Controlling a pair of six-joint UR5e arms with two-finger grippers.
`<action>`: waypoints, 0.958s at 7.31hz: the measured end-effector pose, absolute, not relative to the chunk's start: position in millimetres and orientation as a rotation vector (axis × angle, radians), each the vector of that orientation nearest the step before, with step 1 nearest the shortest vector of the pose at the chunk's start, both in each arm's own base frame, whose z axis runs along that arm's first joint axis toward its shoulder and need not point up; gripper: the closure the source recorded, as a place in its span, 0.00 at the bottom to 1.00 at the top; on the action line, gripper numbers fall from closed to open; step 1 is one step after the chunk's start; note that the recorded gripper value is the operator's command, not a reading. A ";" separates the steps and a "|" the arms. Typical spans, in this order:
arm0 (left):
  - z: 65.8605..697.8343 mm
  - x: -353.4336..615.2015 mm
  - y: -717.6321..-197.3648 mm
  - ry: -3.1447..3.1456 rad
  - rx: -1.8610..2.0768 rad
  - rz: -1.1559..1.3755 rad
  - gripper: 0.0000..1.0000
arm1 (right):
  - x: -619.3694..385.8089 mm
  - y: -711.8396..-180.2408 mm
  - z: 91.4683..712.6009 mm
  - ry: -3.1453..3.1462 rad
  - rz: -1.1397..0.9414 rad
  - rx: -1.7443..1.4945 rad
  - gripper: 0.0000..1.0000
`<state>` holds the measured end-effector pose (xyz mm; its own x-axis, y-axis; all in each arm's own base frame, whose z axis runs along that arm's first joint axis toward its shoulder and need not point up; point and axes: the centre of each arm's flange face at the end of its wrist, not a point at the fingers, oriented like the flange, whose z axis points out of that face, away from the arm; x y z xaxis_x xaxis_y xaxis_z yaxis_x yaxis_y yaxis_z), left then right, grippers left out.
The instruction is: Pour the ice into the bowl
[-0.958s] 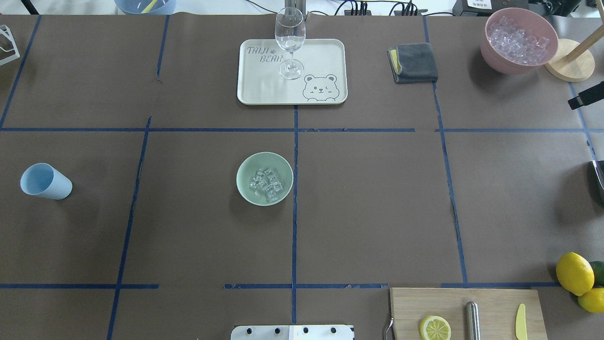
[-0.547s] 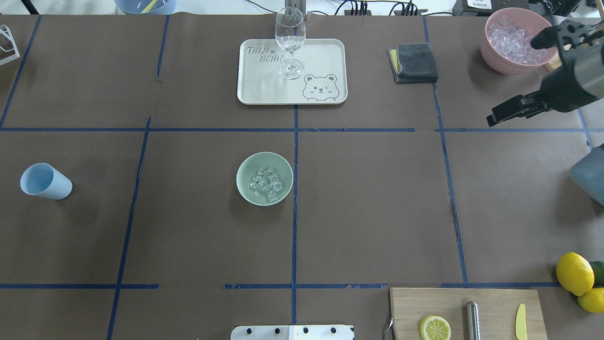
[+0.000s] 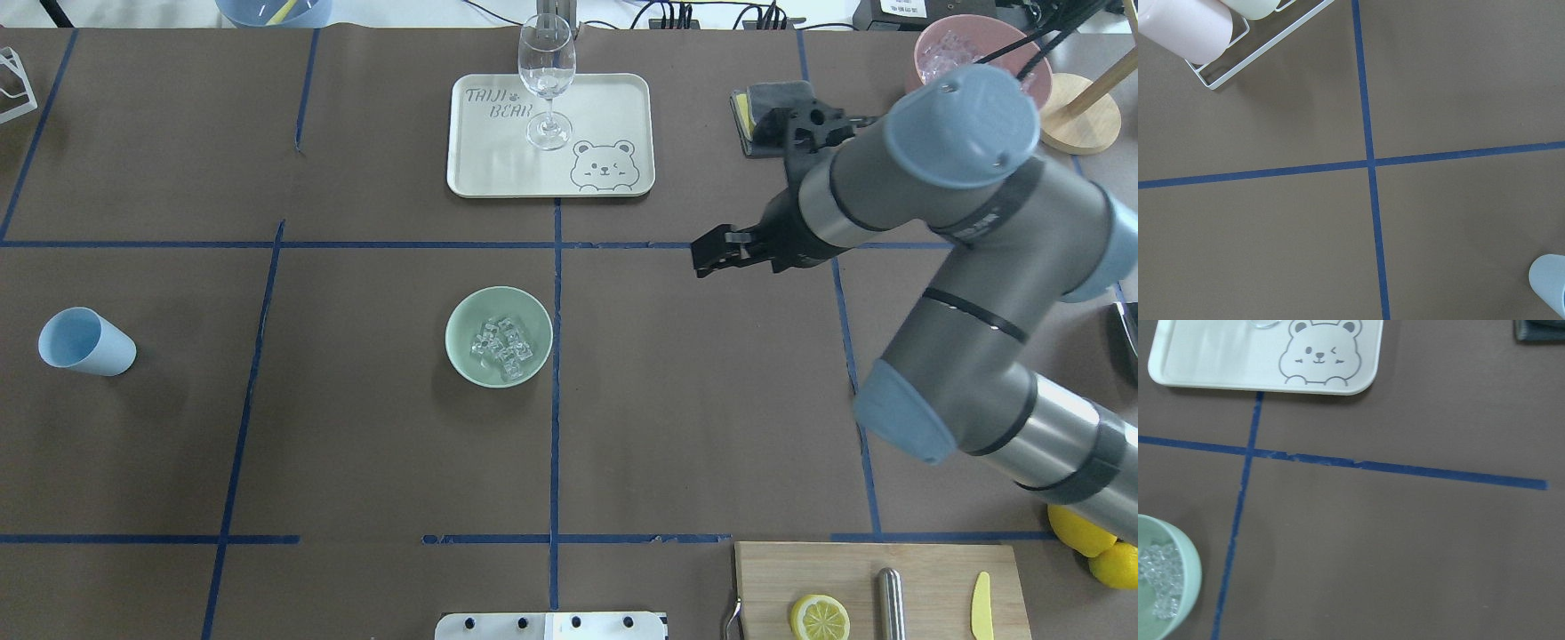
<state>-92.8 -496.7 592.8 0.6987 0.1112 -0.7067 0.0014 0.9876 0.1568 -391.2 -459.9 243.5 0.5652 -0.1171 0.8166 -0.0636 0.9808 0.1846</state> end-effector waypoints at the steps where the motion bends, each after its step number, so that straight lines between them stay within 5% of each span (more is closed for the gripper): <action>1: 591.2 -92.5 -497.1 0.796 0.157 0.066 0.00 | -431.6 -459.3 220.3 -0.956 0.017 0.193 0.00; 7: 588.5 -91.4 -498.8 0.800 0.175 0.079 0.00 | -604.4 -454.3 171.3 -0.829 0.116 0.182 0.02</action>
<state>-91.4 -498.8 588.5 0.6944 0.1365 -0.7065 -0.0044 0.9826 0.1856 -604.4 -454.3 171.3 0.6704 0.0317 0.7413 -0.1733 0.9781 0.1149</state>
